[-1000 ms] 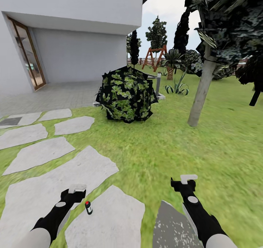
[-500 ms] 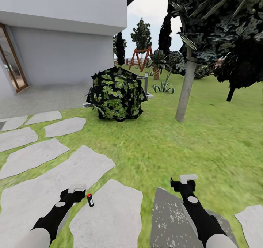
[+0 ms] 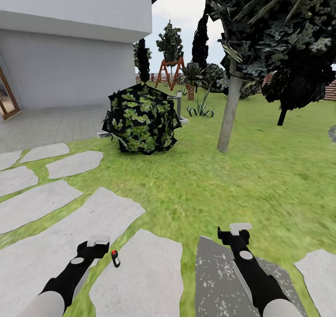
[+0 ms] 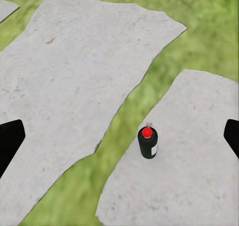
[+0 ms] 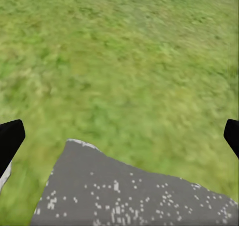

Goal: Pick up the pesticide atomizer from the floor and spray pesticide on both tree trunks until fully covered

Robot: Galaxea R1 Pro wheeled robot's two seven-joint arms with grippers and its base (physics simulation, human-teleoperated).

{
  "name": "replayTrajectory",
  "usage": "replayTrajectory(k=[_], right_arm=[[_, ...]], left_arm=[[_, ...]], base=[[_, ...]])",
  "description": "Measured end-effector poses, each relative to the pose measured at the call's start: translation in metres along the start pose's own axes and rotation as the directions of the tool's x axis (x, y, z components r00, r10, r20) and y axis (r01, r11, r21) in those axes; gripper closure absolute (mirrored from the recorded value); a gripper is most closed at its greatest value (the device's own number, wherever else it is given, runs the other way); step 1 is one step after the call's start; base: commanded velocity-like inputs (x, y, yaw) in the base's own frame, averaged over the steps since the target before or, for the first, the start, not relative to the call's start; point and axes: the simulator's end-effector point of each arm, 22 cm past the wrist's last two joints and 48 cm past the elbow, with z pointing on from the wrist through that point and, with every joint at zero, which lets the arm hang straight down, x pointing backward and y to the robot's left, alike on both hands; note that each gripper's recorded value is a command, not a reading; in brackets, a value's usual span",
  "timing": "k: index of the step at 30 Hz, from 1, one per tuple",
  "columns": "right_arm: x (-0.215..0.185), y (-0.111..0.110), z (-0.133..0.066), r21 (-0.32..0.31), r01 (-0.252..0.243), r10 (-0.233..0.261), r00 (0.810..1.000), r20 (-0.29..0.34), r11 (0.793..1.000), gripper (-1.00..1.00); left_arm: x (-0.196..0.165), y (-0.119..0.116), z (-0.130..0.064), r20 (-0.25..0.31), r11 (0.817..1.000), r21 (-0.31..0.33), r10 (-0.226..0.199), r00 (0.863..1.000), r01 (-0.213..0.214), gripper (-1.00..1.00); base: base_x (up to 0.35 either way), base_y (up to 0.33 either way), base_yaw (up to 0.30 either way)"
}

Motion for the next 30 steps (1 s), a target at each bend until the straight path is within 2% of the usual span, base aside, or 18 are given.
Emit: replayTrajectory(k=[30], right_arm=[[0.07, 0.012, 0.015, -0.001, 0.002, -0.002, 1.0, -0.005, 1.0, -1.0]], left_arm=[[0.068, -0.011, 0.029, -0.012, 1.0, 0.0, -0.006, 1.0, 0.006, -1.0]], base=[[0.0, 0.0, -0.001]])
